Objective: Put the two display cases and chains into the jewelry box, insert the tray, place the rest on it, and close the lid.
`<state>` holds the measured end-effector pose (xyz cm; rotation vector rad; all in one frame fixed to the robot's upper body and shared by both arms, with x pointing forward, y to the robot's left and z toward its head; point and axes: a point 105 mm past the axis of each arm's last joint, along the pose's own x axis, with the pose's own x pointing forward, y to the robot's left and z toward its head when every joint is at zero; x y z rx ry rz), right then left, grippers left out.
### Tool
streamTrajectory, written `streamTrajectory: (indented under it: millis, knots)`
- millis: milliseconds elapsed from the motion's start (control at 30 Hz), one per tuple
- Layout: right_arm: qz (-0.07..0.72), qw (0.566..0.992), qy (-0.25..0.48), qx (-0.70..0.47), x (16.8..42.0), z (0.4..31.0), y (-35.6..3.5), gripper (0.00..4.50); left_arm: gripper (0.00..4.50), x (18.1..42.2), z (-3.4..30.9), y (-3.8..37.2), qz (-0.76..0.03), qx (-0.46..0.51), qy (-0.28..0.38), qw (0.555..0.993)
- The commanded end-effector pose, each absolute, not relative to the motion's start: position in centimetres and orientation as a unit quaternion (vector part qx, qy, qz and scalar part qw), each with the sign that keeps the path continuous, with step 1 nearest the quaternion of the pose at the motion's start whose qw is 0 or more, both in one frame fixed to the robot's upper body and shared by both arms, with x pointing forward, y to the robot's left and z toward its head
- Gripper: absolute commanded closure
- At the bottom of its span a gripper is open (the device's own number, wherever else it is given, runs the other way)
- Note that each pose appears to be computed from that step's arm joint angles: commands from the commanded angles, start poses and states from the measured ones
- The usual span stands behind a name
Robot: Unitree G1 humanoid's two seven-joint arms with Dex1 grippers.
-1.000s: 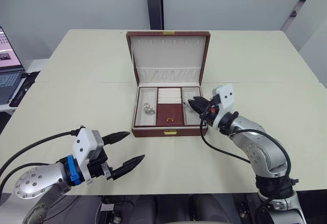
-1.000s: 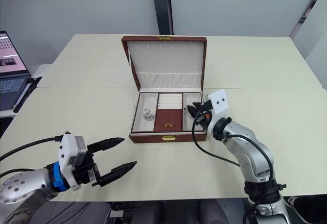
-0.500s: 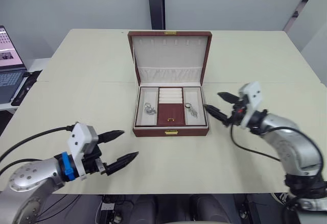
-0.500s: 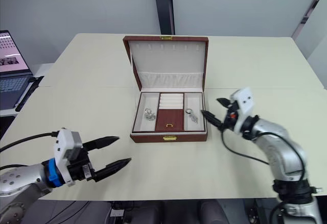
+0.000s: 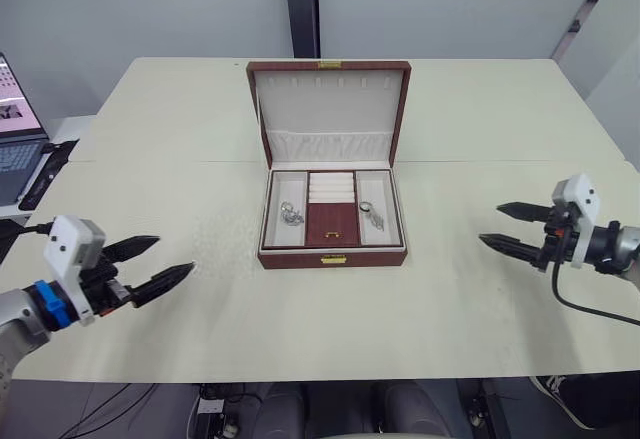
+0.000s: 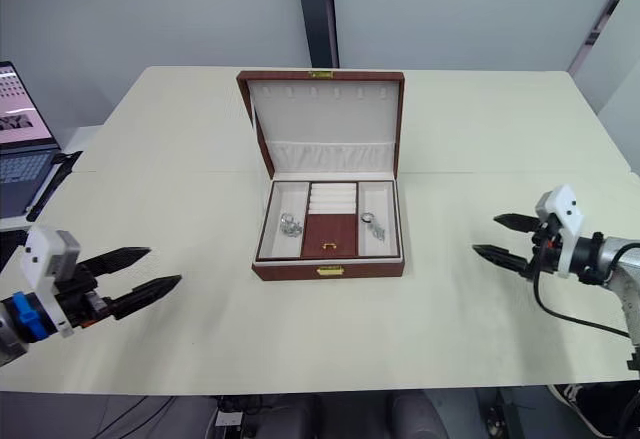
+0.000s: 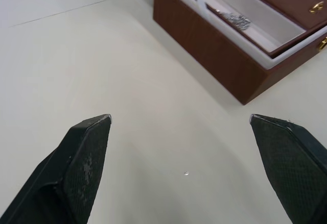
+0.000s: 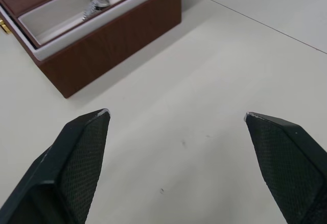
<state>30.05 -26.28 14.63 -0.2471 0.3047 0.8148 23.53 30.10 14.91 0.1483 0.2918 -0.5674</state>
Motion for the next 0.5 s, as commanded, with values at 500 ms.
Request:
streamTrajectory:
  millis: [500]
  knots:
    - [0.383, 0.908, 0.09, -0.146, 31.3, 16.9, -25.6, 0.03, 0.0, 24.7, 16.4, 31.9, -0.25, 0.113, 0.122, 0.954]
